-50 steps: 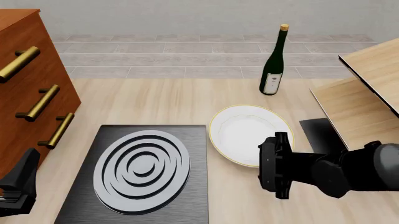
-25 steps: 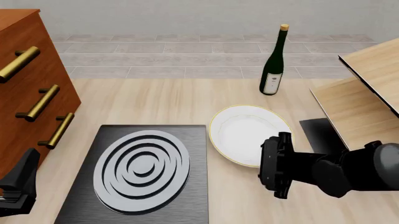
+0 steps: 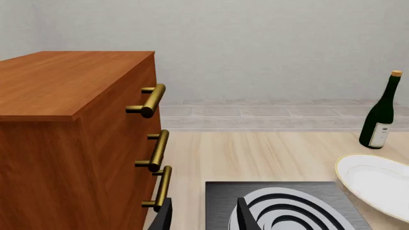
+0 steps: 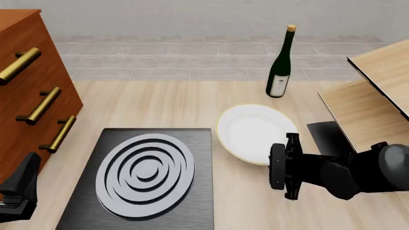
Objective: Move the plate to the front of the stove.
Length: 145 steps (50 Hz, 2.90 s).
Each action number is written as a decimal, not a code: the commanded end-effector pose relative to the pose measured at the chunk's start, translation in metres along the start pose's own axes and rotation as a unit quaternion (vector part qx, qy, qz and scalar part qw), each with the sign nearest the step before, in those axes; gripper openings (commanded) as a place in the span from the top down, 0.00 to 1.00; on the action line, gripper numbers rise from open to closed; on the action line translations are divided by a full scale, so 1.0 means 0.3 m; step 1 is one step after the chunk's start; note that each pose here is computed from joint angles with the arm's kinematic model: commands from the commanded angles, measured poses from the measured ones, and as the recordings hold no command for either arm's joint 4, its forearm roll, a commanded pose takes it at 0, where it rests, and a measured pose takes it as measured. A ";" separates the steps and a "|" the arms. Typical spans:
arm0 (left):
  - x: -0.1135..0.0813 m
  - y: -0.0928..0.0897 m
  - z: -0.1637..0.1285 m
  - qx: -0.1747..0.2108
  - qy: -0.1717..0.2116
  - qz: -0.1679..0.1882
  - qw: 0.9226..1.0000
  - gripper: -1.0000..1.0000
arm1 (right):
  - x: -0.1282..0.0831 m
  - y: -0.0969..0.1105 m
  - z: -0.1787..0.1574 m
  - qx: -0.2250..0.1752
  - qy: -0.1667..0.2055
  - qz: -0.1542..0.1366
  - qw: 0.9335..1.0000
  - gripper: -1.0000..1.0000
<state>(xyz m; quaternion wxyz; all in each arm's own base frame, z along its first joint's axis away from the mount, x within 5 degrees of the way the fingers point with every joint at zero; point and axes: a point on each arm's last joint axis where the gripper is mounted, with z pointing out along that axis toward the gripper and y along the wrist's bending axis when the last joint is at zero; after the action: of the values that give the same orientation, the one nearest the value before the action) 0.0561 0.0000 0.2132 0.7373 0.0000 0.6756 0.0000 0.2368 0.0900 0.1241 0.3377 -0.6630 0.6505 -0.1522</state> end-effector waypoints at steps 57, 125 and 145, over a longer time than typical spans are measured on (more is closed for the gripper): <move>0.000 0.000 0.000 0.000 0.000 0.000 1.000 0.00 | 0.074 0.014 -0.072 0.175 0.006 -0.143 0.974 1.00; 0.000 0.000 0.000 0.000 0.000 0.000 1.000 0.00 | -0.236 -0.252 -0.128 0.260 -0.105 -0.193 0.940 1.00; 0.000 0.000 0.000 0.000 0.000 0.000 1.000 0.00 | -0.368 -0.338 -0.157 0.207 -0.132 -0.194 0.950 1.00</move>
<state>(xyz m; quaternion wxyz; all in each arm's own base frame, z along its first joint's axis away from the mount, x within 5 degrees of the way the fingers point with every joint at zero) 0.0561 0.0000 0.2132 0.7373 0.0000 0.6756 0.0000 0.2678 0.1595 0.2311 0.5166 -0.6959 0.4112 -0.2825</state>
